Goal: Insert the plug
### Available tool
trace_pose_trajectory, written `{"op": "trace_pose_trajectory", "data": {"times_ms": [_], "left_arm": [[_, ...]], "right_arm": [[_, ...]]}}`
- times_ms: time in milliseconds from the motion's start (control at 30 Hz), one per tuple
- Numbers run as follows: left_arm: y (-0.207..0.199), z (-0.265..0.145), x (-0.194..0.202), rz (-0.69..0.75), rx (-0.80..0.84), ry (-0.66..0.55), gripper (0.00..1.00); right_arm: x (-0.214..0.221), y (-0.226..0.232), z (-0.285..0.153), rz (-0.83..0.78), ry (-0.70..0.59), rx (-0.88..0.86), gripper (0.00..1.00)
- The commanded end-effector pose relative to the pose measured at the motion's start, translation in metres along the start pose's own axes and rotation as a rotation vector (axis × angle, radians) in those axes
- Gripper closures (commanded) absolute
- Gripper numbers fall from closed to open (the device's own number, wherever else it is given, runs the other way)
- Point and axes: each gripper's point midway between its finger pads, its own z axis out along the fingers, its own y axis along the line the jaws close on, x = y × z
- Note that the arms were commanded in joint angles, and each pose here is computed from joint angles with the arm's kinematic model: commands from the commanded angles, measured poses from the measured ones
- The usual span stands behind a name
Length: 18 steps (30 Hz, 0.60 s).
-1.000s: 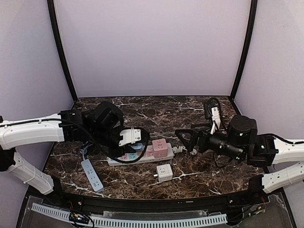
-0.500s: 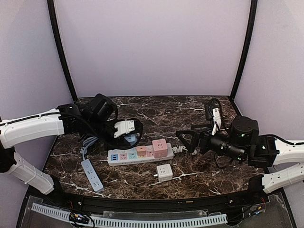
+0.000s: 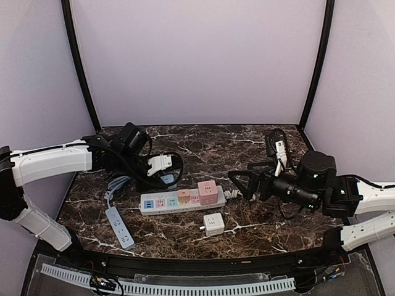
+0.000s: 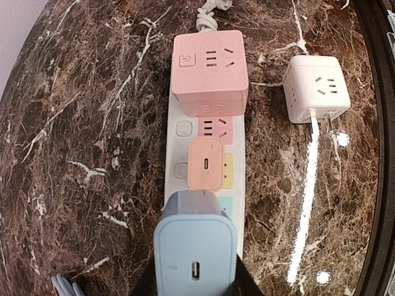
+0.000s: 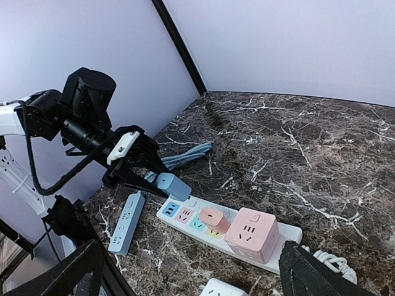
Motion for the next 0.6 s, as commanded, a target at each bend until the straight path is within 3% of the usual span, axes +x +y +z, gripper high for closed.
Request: {"op": "trace_pose_trajectory", "data": {"times_ms": [0,567], "left_arm": [[-0.008,0.015,0.014,0.003,0.058,0.024,0.99],[-0.011,0.046,0.037,0.025,0.134,0.064,0.99]], "right_arm": [[-0.002,0.003,-0.002,-0.003,-0.021,-0.016,0.01],[0.0,0.003,0.001,-0.008,-0.018,-0.013,0.01]]}}
